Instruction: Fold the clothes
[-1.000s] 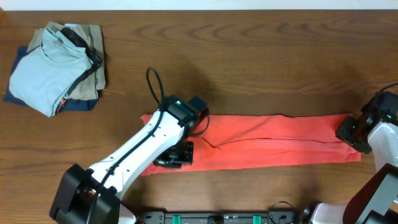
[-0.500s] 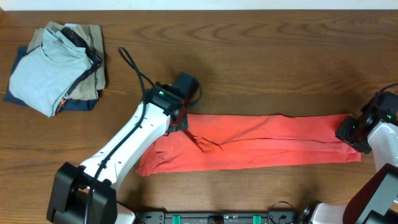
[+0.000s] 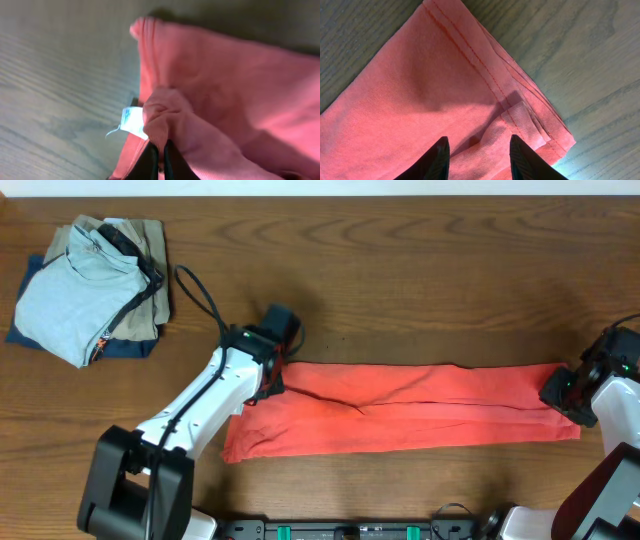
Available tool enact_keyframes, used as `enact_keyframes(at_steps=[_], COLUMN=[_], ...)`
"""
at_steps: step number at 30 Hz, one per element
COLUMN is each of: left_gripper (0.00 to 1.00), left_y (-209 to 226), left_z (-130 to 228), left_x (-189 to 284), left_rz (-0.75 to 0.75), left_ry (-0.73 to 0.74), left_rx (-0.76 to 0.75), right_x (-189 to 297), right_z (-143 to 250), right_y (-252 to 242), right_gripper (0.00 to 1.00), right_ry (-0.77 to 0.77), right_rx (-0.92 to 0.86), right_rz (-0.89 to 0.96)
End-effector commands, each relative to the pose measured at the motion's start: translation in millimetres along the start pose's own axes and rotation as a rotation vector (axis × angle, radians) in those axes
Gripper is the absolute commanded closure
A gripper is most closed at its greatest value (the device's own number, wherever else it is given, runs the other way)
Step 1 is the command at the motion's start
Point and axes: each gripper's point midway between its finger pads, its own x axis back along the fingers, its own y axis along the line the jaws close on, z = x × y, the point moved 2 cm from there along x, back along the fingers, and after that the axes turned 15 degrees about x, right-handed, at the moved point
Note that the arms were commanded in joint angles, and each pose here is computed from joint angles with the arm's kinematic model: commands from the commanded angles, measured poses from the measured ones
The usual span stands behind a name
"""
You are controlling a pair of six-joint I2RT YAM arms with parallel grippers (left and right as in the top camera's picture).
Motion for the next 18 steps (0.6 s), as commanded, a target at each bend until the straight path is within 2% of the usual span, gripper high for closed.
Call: enact_keyframes(at_steps=[1,2,5,7,14,18], left_gripper=[0.83,0.75,0.59,0.48,0.34,0.28], left_y=[8,9,9,7,9,13], left_z=[4,6,12,15,6,-10], left_x=[-11,-13,-15,-15,-9,3], left_rz=[-0.044,-0.047,-0.04,-0.025,-0.003,0.05], left_ry=[0.002,0.004,0.033,0.051,0.047,0.037], left_rx=[0.021,0.021,0.017,0.017,0.035,0.103], right_x=[0,0,0,0,6,9], right_z=[1,1,0,-1,-12,-23], right_y=[-3,-3,-3,-3,4,9], right_gripper=[0.62,0.62,0.6,0.56,0.43,0.41], right_ry=[-0.002,-0.003,-0.008,-0.012,-0.047,-0.096], right_rx=[-0.004,-0.003,-0.004,-0.003,0.066,0.189], right_rz=[0.012,0.012,0.012,0.012,-0.039,-0.066])
